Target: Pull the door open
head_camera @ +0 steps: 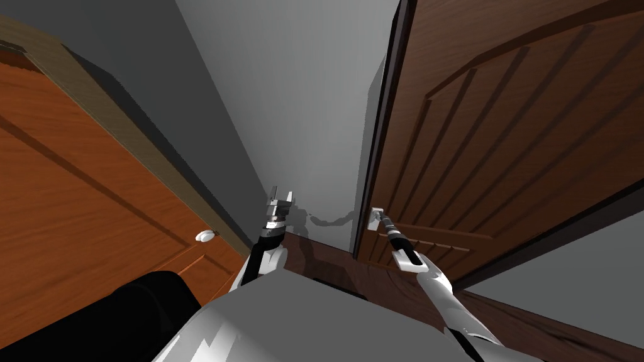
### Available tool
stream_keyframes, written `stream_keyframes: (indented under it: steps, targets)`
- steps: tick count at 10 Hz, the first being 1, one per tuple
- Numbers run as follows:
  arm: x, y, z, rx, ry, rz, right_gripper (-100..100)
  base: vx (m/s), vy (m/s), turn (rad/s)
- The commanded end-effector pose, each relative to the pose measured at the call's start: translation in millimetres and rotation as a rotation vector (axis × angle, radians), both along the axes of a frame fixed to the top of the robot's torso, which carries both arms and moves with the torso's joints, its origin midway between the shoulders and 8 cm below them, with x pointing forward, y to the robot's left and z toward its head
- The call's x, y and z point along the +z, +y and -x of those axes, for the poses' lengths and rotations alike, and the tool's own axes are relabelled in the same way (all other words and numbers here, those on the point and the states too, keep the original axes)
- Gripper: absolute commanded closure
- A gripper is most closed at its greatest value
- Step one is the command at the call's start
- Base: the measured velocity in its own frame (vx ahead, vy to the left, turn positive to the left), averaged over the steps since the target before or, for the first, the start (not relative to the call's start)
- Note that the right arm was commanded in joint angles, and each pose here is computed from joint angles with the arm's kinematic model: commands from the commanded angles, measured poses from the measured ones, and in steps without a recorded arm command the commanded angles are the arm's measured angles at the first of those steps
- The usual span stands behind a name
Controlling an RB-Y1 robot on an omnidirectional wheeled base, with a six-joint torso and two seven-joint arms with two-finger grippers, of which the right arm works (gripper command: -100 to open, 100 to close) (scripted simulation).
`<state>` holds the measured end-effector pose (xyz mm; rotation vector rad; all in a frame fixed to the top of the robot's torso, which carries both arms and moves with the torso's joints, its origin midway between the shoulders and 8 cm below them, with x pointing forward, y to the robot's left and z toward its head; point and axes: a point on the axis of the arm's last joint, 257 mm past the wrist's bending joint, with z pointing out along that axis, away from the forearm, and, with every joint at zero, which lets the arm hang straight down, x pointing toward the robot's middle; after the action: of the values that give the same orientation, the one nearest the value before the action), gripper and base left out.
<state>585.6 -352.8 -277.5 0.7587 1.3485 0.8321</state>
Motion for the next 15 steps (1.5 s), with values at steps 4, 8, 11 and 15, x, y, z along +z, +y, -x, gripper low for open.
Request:
stream_keyframes:
  steps: [4,8,11,15]
  targets:
    - [4.6,-6.9,-1.0,-0.022,-0.016,-0.202,100,-0.067,-0.049,0.100]
    - [5.4,-11.9,-1.0,-0.033,-0.025,-0.353,100,-0.054,-0.040,0.089]
    - [5.6,-16.8,-0.9,-0.047,-0.036,-0.482,100,-0.067,-0.052,0.115]
    - [5.5,-21.6,-0.7,-0.058,-0.048,-0.622,100,-0.053,-0.033,0.083]
